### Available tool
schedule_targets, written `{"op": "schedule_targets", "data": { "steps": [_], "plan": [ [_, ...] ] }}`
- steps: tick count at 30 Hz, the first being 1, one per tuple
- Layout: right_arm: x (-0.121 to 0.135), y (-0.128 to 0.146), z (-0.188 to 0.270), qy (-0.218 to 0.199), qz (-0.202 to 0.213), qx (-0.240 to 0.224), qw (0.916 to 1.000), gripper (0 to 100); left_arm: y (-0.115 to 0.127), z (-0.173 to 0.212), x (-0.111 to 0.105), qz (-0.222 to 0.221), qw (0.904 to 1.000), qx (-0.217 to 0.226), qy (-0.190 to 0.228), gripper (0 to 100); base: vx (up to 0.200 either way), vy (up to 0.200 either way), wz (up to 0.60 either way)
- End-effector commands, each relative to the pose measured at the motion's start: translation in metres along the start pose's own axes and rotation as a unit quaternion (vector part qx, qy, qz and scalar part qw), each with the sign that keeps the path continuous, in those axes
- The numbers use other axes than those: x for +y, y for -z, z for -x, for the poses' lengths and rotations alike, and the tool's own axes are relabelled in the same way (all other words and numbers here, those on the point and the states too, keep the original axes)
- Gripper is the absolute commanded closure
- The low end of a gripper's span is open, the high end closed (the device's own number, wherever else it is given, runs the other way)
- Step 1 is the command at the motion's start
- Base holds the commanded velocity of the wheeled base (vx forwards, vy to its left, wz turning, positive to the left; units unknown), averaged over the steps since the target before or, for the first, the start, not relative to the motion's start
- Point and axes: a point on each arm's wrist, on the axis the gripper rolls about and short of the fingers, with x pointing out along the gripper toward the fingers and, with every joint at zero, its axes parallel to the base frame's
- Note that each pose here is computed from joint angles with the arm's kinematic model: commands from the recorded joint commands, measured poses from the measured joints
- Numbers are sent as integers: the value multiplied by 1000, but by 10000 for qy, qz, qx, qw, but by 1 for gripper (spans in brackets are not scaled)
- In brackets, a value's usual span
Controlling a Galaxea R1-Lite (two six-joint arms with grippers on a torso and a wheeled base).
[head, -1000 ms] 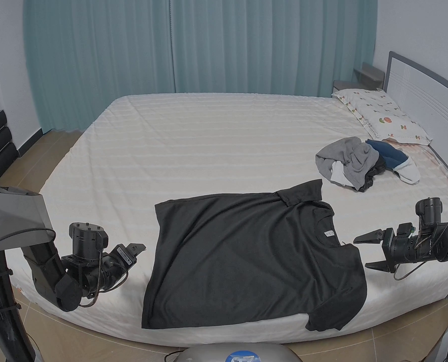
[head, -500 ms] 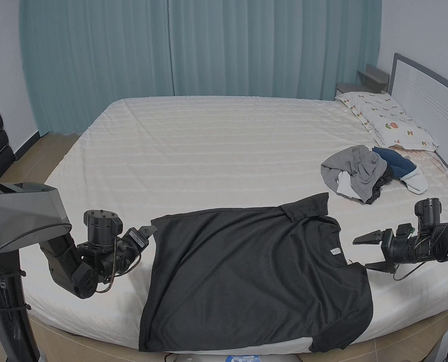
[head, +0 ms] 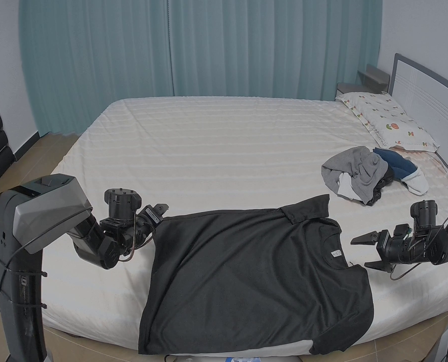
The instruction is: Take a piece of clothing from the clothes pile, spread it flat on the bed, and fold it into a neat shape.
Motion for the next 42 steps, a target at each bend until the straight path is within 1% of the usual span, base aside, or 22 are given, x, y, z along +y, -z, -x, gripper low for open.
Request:
{"op": "schedule_targets", "data": {
  "steps": [1,2,3,5,7,16,18,19,23,26,31,32,33,34,35,39,42],
  "plan": [
    [-8,3,-11,158,-49,8,9999,0,9,-44,23,-432,9986,74,-294,0,0,0,0],
    [-8,3,-11,158,-49,8,9999,0,9,-44,23,-432,9986,74,-294,0,0,0,0],
    [-7,3,-11,152,-102,8,9998,0,12,-56,26,-434,9984,-15,-356,0,0,0,0],
    [-5,3,-11,128,-156,3,9998,0,15,-65,31,-438,9979,-122,-466,0,0,0,0],
    [-4,1,-11,118,-178,-23,9998,0,14,-68,29,-434,9979,-176,-442,0,0,0,0],
    [-2,2,-13,89,-158,5,9998,0,12,-71,26,-407,9983,-212,-360,0,0,0,0],
    [-1,2,-12,79,-214,0,9997,0,11,-70,24,-313,9987,-225,-336,0,0,0,0],
    [-1,2,-12,79,-245,0,9997,0,12,-70,24,-263,9988,-228,-335,100,0,0,0],
    [-1,2,-12,75,-256,-5,9996,0,12,-71,22,-244,9989,-256,-307,100,0,0,0],
    [-1,1,-12,83,-261,-16,9996,0,6,-72,21,-220,9987,-354,-283,100,0,0,0],
    [0,1,-12,70,-249,-31,9997,0,-7,-77,20,-159,9977,-635,-162,100,0,0,0],
    [0,1,-12,70,-249,-31,9997,0,-7,-77,20,-159,9977,-635,-162,100,0,0,0],
    [0,1,-12,70,-256,-31,9996,0,-12,-80,19,-141,9969,-775,-95,100,0,0,0],
    [0,1,-12,70,-256,-31,9996,0,-12,-80,19,-141,9969,-775,-95,100,0,0,0],
    [0,0,-13,62,-248,-41,9997,0,-15,-83,21,-118,9955,-937,-60,100,0,0,0],
    [0,-2,-14,38,-228,-81,9997,0,-16,-89,27,-122,9946,-1034,-41,100,0,0,0],
    [1,-2,-14,10,-204,-126,9997,0,-22,-90,30,-111,9934,-1141,-20,100,0,0,0]
  ]
}}
